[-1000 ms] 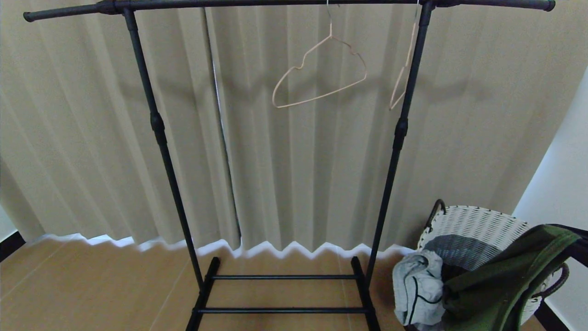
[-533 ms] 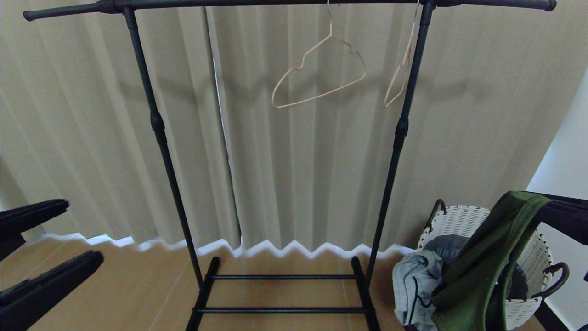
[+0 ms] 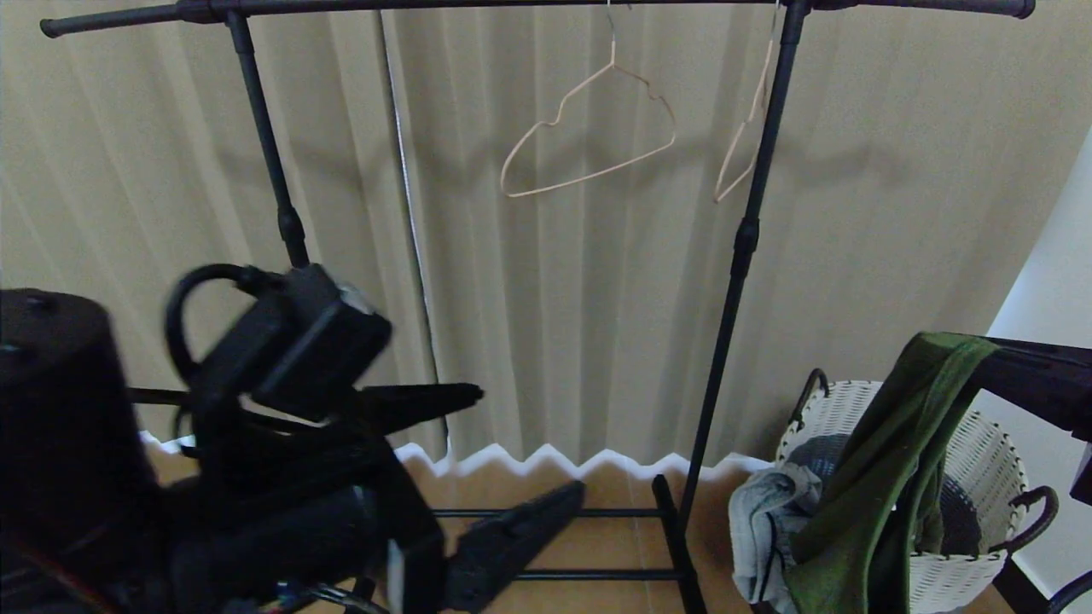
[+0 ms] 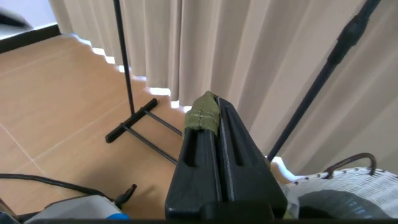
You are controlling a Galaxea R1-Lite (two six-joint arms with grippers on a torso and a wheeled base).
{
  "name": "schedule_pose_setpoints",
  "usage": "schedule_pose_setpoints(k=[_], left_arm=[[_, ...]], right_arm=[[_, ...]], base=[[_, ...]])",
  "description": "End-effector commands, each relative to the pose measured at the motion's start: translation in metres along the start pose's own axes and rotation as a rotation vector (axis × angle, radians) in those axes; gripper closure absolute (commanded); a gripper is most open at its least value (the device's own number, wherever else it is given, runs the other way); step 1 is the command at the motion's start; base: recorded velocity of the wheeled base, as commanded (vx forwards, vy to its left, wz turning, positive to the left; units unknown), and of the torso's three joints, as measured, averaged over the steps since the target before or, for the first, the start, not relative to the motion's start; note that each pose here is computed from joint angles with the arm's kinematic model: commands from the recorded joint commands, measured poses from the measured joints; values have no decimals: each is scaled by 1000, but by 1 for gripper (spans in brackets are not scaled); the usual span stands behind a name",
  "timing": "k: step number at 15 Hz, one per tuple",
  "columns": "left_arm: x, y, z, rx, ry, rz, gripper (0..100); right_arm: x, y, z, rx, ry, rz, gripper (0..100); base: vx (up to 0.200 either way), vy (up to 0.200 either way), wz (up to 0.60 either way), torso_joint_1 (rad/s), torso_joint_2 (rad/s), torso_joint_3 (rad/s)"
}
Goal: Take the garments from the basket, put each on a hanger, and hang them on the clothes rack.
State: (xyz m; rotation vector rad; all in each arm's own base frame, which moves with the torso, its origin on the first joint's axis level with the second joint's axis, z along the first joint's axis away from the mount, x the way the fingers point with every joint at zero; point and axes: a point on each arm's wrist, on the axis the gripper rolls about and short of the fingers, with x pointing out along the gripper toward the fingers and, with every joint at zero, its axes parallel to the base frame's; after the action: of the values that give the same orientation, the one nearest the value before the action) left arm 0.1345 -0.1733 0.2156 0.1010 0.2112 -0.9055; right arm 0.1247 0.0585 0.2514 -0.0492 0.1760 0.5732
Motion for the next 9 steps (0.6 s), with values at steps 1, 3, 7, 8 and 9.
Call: schedule_pose_setpoints(k=[1,3,7,8,9], left_arm=[[64,-42,-12,-45,87,-81,0],[102,-64,-14,-112,109,-84,0],[151,-97,-24,-177,125,-63,0],[162,-101,-28,-191,129,-51,0],[170,-103,-30,-203,129,-40,0]], right_arm=[[2,0,1,4,3,1,100],[2,0,2,6,-3,1,100],[1,1,3,18,-6,9,100],[2,2,3,21,-6,16,100],[2,3,3,23,-6,24,100]], base=[[0,0,0,0,0,0],[0,0,0,0,0,0],[0,0,0,0,0,0],[0,0,0,0,0,0],[0,0,0,0,0,0]])
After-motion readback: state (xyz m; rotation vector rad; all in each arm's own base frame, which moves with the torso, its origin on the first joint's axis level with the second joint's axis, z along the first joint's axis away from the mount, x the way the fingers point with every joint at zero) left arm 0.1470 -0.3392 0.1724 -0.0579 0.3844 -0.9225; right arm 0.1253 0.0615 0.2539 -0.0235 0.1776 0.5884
